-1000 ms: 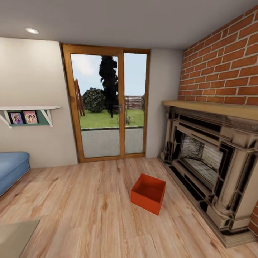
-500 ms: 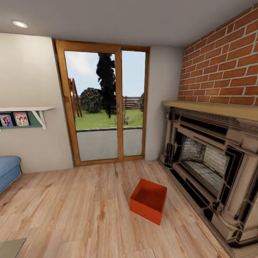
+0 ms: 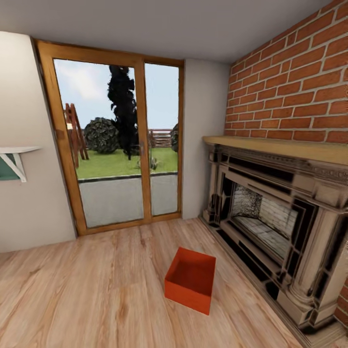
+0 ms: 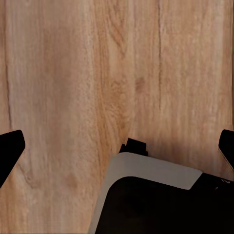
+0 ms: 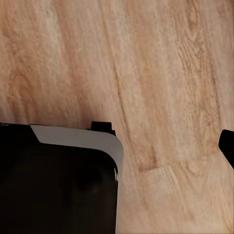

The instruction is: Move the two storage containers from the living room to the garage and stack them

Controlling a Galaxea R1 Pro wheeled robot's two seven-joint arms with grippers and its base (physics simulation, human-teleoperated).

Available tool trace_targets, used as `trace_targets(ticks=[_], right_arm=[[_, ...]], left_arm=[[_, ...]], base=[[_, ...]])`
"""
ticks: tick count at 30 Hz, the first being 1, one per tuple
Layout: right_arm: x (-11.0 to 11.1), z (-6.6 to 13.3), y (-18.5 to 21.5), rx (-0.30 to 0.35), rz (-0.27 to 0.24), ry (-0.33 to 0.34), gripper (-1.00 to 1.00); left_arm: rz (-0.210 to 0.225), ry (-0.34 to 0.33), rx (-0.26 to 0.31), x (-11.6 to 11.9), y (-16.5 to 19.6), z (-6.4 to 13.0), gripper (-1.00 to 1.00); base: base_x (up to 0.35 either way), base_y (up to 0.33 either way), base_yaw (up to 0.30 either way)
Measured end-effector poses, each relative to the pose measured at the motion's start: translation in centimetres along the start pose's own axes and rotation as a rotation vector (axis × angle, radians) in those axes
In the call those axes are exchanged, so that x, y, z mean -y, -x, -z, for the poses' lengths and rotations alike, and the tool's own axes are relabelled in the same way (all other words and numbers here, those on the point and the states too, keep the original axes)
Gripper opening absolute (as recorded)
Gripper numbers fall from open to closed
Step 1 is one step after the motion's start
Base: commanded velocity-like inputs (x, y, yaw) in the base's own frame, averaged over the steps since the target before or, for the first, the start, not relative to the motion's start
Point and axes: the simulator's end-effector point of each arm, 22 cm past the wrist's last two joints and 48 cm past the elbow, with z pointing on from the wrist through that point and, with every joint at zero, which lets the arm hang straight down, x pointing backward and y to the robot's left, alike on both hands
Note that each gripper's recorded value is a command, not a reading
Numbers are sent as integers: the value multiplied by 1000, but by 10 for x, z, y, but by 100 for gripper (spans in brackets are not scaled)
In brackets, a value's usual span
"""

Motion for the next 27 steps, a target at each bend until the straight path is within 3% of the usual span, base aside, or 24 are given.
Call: trace_targets(ticks=[27], right_arm=[[0, 0, 0, 0, 0, 0, 100]], left_arm=[[1, 1, 0, -1, 0, 0, 100]], base=[[326, 145, -248]])
